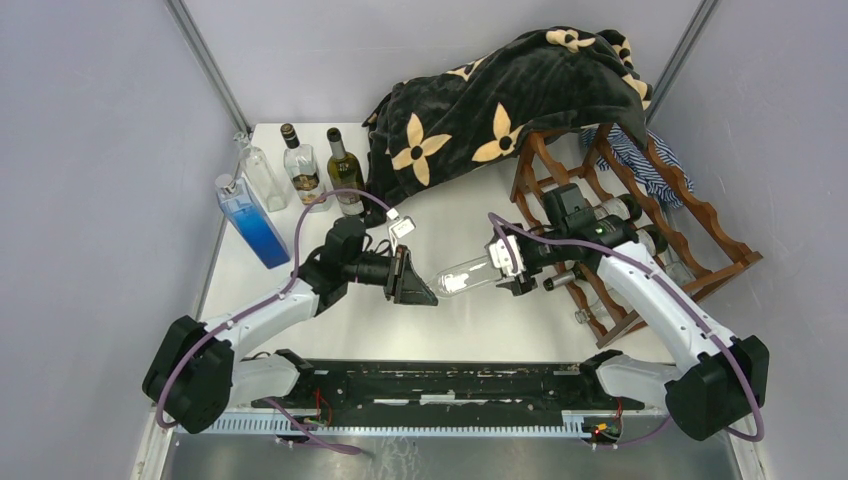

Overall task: Put the wine bottle on the wine rack
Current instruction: Pick up the wine bottle from the center of the board, then place the wine bottle in the wine rack.

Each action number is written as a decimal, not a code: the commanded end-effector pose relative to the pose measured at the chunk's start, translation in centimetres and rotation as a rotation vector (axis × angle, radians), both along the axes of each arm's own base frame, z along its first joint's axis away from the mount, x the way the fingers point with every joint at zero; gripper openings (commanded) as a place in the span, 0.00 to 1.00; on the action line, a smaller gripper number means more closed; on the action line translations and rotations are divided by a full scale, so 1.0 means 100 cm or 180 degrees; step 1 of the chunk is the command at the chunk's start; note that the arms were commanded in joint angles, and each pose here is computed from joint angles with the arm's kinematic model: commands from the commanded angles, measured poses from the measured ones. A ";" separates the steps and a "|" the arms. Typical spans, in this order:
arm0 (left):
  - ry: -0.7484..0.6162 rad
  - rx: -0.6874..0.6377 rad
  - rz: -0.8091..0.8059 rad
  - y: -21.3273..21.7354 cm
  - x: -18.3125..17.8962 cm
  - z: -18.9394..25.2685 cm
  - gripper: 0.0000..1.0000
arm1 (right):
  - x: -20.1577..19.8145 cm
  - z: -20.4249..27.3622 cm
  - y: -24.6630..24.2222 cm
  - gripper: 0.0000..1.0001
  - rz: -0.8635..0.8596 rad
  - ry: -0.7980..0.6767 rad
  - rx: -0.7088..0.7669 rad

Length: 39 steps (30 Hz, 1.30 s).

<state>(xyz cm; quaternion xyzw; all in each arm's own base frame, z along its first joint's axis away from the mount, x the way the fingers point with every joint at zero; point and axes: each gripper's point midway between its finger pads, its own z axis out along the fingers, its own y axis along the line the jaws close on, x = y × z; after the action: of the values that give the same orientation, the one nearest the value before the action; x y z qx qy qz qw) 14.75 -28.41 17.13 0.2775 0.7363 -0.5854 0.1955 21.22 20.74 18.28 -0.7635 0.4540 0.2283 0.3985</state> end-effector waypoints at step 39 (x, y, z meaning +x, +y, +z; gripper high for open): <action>-0.0197 -0.0060 0.0695 -0.082 0.132 -0.040 0.02 | 0.043 0.130 -0.011 0.98 -0.0784 -0.0147 0.0695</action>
<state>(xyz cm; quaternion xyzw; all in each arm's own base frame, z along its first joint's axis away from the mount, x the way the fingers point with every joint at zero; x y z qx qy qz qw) 25.88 -35.22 11.31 0.1591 0.7822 -0.5565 0.2306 25.32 19.55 28.17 -0.6628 0.5323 0.2206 0.4782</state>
